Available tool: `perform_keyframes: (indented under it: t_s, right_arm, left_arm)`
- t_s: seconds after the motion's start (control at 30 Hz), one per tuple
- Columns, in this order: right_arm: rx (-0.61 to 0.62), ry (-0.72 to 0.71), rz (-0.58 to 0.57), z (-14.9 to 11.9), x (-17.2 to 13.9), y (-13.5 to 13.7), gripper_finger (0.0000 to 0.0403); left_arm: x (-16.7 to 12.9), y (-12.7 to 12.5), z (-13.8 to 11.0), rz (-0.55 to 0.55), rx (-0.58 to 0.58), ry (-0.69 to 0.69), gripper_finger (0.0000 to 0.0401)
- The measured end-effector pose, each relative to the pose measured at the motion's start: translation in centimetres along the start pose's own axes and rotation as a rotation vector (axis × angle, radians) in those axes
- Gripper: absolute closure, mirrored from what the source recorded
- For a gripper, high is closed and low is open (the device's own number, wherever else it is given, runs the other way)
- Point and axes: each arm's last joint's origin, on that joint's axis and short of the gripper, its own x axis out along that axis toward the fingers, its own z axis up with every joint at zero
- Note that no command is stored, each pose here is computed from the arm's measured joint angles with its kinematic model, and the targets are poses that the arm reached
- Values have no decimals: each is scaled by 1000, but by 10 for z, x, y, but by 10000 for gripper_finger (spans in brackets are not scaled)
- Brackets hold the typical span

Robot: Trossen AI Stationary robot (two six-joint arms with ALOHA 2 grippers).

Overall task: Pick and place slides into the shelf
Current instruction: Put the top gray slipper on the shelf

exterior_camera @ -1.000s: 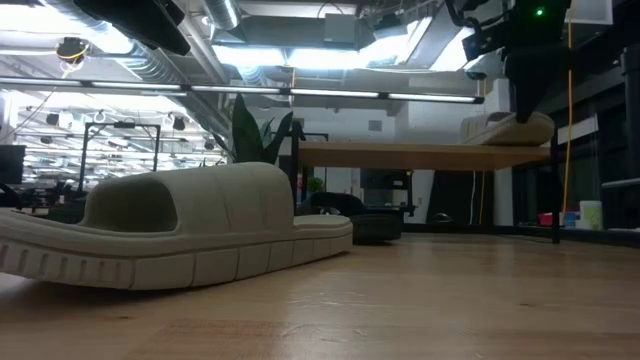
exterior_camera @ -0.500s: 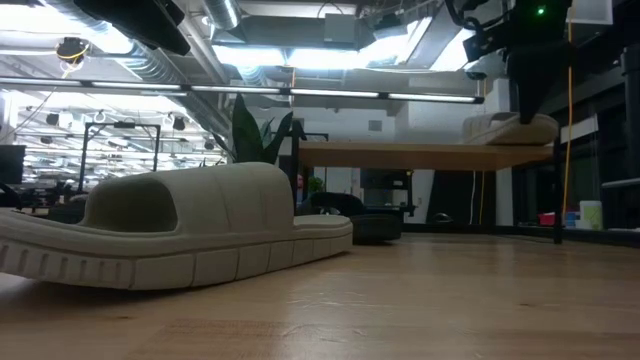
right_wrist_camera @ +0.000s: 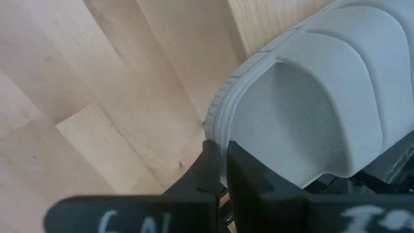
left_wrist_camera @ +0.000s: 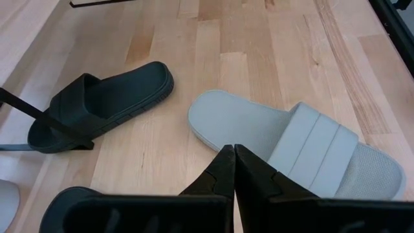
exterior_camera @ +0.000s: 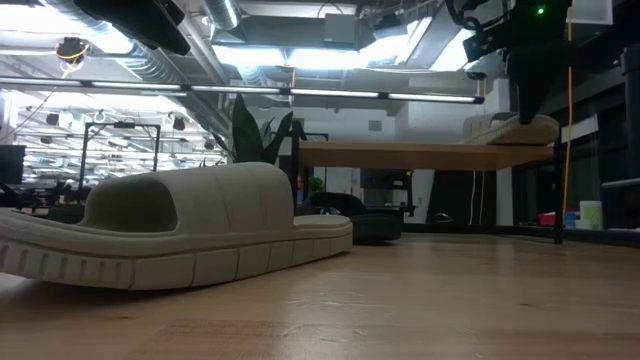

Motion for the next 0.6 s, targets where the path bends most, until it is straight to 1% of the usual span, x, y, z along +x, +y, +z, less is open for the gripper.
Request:
perform_keyframes:
  t_s: [0.33, 0.6]
  right_arm:
    - [33, -57, 38, 7, -23, -8, 387]
    - [27, -41, 28, 5, -21, -8, 388]
  left_arm:
    - [0, 0, 0, 0, 0, 0, 401]
    - [0, 0, 0, 0, 0, 0, 401]
